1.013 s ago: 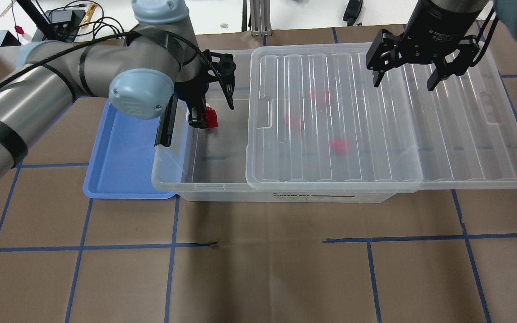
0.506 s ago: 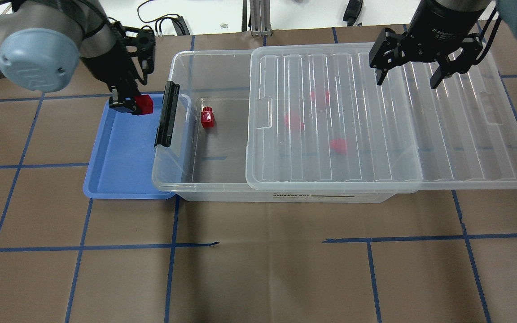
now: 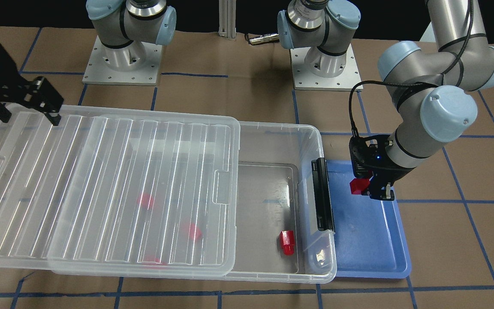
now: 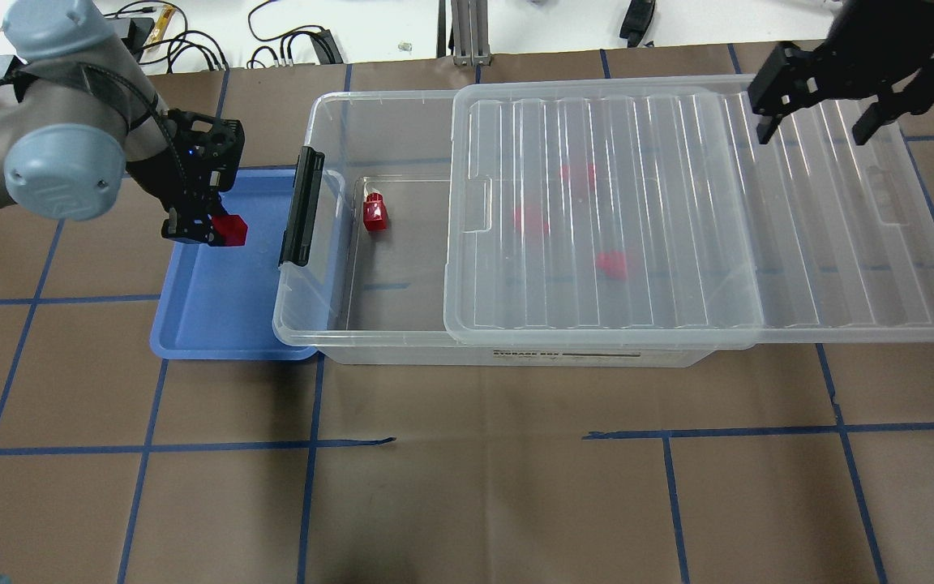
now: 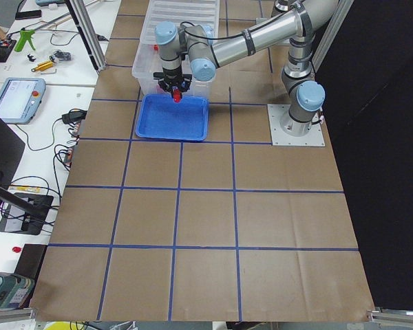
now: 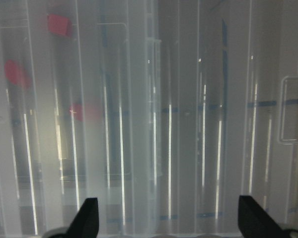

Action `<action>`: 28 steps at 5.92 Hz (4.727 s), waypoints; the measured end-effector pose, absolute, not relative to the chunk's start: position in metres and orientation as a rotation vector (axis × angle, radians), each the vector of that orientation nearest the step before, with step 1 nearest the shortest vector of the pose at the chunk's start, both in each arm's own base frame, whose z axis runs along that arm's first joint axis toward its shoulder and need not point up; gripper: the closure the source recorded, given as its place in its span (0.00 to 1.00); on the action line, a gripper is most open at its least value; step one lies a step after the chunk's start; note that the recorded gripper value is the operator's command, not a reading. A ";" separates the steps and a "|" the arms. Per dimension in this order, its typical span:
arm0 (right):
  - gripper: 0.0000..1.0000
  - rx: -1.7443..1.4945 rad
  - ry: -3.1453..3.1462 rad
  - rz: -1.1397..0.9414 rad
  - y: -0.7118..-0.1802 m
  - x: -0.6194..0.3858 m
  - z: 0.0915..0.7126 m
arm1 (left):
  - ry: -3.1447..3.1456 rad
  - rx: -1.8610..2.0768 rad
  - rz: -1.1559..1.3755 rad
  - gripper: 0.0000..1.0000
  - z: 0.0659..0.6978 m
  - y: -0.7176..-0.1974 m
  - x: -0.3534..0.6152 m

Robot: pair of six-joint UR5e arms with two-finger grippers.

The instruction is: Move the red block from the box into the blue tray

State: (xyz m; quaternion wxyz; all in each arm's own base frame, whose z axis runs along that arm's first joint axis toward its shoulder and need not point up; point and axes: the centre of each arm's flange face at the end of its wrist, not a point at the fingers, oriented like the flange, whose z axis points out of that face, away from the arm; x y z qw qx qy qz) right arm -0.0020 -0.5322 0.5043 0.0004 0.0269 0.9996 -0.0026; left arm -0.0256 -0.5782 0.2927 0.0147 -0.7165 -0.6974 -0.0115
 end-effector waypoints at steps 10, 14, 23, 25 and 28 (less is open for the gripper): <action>0.00 0.083 3.113 0.189 -0.543 -0.223 0.333 | -2.166 -2.226 -0.051 0.03 0.215 -0.587 -0.016; 0.00 0.066 3.065 0.189 -0.529 -0.153 0.327 | -2.248 -2.105 -0.071 0.03 0.398 -0.543 -0.039; 0.00 0.030 3.117 0.082 -0.548 -0.055 0.389 | -3.138 -0.126 0.071 0.02 0.488 -0.493 -0.152; 0.00 0.069 3.127 0.036 -0.546 -0.022 0.454 | -3.137 -0.030 0.098 0.02 0.497 -0.494 -0.153; 0.00 0.155 3.130 0.002 -0.533 0.096 0.493 | -3.132 -0.033 0.116 0.02 0.501 -0.494 -0.148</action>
